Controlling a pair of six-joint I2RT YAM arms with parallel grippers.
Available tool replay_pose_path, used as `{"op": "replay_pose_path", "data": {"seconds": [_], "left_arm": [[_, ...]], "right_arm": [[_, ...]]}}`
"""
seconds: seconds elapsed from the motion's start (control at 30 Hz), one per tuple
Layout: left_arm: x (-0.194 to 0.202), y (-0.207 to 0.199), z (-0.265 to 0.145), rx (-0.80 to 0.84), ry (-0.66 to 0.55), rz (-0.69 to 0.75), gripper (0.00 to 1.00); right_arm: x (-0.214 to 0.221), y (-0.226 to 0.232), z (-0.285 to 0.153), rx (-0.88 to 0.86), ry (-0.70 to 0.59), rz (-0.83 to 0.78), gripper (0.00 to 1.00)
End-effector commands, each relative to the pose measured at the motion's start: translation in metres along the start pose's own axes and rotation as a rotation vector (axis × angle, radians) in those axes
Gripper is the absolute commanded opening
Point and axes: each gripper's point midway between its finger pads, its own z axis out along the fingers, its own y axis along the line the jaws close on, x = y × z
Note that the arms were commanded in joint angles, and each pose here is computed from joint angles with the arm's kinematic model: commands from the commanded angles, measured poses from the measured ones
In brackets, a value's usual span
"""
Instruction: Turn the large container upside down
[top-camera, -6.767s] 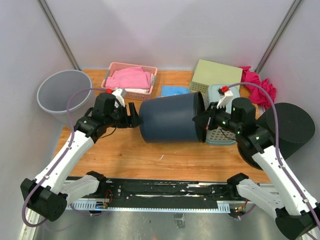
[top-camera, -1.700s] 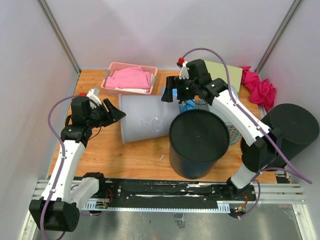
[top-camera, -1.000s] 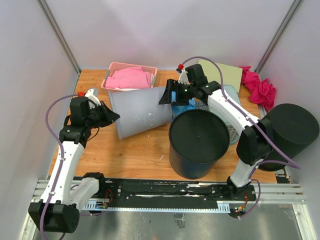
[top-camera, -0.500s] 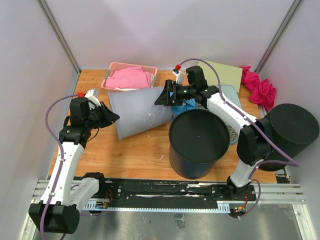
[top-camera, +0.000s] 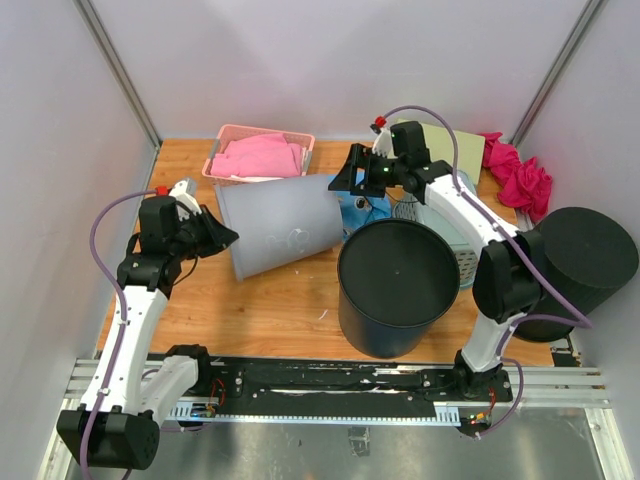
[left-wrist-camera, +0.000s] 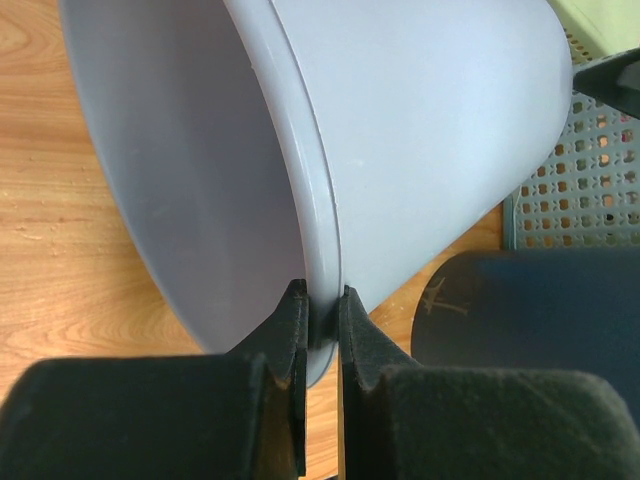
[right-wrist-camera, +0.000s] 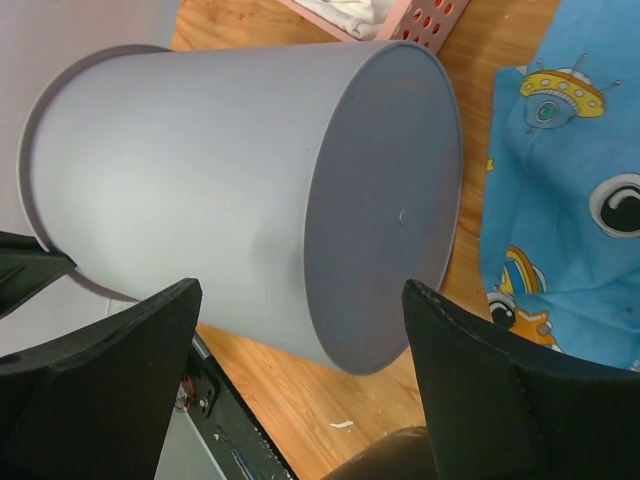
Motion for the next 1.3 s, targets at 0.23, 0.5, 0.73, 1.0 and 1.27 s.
{"op": "replay_pose_path", "data": {"seconds": [0.23,0.5,0.73,1.0,1.27], "left_arm": [[0.022,0.01,-0.002,-0.029,0.076,0.0,0.0],[0.025,0.011,0.004,-0.025,0.1,-0.005,0.0],[0.029,0.009,0.005,-0.007,0.107,-0.008,0.0],[0.035,0.005,0.008,0.033,0.121,-0.021,0.02],[0.051,0.011,0.013,0.039,0.139,-0.043,0.23]], "right_arm": [[0.006,0.057,0.002,-0.371,0.076,-0.028,0.84],[0.019,0.137,-0.047,-0.694,0.071,-0.077,0.83],[0.041,0.181,-0.069,-0.746,0.105,-0.153,0.83],[0.054,0.214,-0.093,-0.734,0.076,-0.275,0.83],[0.091,0.235,-0.071,-0.684,0.162,-0.362,0.84]]}}
